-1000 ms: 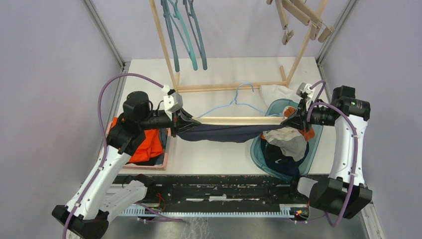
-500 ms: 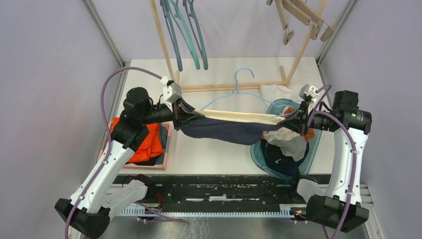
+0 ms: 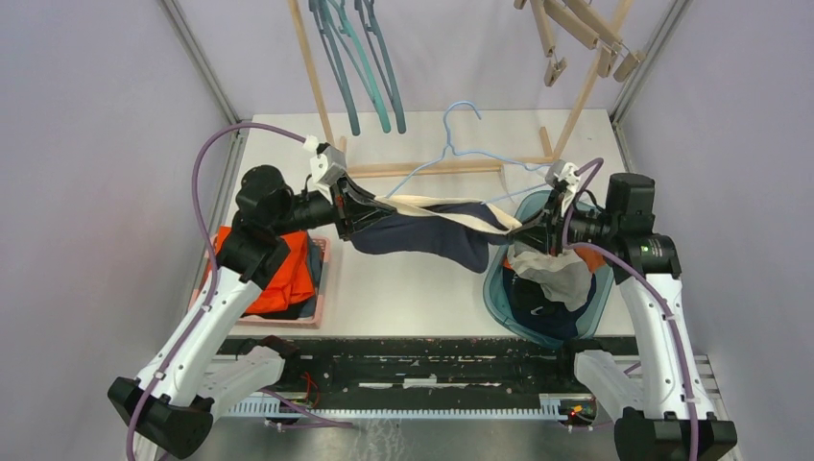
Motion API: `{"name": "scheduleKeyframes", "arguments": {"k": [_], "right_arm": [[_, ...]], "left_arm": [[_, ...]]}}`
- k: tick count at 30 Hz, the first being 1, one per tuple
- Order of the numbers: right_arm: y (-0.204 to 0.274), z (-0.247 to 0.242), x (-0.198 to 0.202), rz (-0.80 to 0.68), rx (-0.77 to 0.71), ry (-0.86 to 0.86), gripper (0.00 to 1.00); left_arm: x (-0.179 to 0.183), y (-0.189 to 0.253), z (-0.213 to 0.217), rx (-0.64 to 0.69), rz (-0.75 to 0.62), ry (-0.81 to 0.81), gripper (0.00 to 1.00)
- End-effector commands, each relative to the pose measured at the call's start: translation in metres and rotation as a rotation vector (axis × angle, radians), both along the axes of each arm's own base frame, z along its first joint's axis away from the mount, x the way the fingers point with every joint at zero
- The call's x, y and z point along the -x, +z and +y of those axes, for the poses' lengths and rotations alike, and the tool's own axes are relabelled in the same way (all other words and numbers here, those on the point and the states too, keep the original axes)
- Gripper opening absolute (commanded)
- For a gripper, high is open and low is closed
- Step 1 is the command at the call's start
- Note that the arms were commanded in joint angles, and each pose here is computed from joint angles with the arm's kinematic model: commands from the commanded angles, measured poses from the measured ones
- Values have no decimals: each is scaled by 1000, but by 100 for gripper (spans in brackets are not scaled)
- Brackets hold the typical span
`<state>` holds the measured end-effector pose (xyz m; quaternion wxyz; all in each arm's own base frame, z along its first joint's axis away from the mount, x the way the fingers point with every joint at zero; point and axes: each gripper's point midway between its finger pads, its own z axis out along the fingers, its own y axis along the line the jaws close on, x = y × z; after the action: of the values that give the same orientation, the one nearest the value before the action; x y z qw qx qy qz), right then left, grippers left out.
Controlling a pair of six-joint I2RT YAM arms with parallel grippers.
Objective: Remove the underwear clipped to the hanger
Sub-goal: Remove the underwear from the hanger.
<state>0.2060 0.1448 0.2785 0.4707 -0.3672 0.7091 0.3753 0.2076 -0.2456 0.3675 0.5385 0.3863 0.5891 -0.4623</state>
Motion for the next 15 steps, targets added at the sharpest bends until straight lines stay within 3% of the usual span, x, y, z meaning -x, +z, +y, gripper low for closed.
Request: {"name": "scheduleKeyframes", "arguments": {"k": [1, 2, 4, 6, 10, 15], "right_arm": [[15, -8, -22, -27, 29, -95, 30], [16, -11, -21, -31, 49, -108, 37], [18, -16, -18, -34, 88, -130, 65], [20, -21, -11, -55, 135, -134, 81], [29, -29, 5, -90, 221, -117, 92], [61, -27, 8, -168, 223, -97, 93]], "left_arm": [[-3, 15, 7, 6, -121, 50, 3], [-3, 12, 9, -13, -131, 56, 3], [-3, 3, 13, -59, -141, 72, 3], [-4, -2, 18, -97, -161, 89, 3], [-4, -11, 23, -168, -198, 92, 3], [5, -21, 23, -215, -181, 31, 3]]}}
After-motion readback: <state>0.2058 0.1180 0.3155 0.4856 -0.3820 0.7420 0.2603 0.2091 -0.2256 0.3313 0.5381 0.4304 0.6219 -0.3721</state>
